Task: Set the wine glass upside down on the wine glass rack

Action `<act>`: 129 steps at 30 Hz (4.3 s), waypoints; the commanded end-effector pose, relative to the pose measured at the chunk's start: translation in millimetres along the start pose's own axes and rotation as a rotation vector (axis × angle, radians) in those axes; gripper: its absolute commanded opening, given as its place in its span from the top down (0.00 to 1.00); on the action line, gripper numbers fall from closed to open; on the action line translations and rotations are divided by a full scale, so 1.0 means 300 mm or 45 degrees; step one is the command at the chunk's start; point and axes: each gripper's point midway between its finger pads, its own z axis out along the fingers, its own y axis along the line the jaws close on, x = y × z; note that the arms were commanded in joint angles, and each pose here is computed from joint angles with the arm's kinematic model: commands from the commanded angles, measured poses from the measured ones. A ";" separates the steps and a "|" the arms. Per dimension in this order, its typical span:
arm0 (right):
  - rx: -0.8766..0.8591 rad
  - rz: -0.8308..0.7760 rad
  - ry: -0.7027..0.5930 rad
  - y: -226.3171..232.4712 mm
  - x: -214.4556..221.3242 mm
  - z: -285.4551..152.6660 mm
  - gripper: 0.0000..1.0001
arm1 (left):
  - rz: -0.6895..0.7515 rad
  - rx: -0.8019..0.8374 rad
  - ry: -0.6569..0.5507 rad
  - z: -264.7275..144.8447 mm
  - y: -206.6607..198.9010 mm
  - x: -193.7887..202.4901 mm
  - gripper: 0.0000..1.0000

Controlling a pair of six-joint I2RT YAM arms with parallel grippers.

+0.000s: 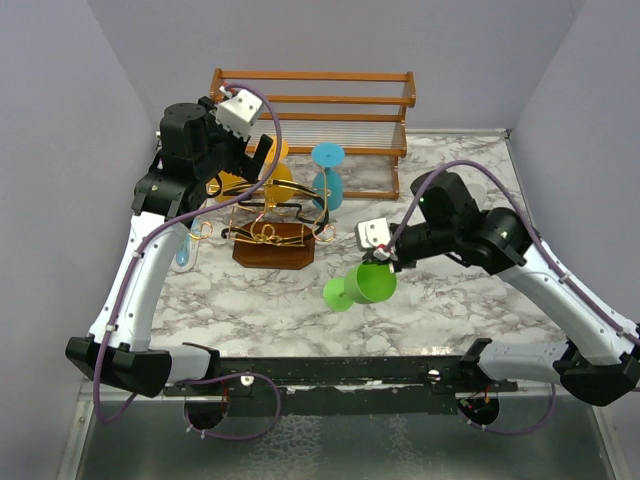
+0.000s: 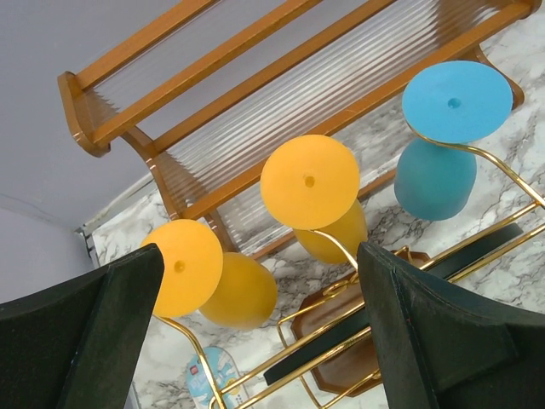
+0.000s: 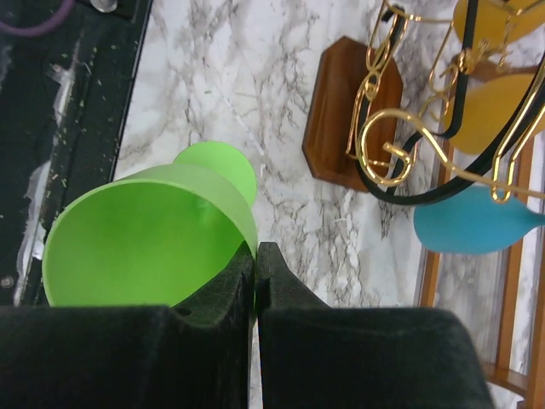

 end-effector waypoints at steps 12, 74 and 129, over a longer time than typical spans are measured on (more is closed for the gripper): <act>0.330 -0.046 -0.280 -0.174 -0.316 -0.246 0.99 | -0.055 0.058 -0.104 0.003 -0.018 -0.075 0.01; 1.025 0.378 -0.408 -0.583 -0.371 -0.374 0.99 | -0.977 1.037 -0.198 -0.015 -0.390 -0.181 0.78; 1.412 0.211 -0.172 -0.543 -0.138 -0.624 0.26 | 0.071 0.743 -0.243 -0.254 -0.278 -0.155 1.00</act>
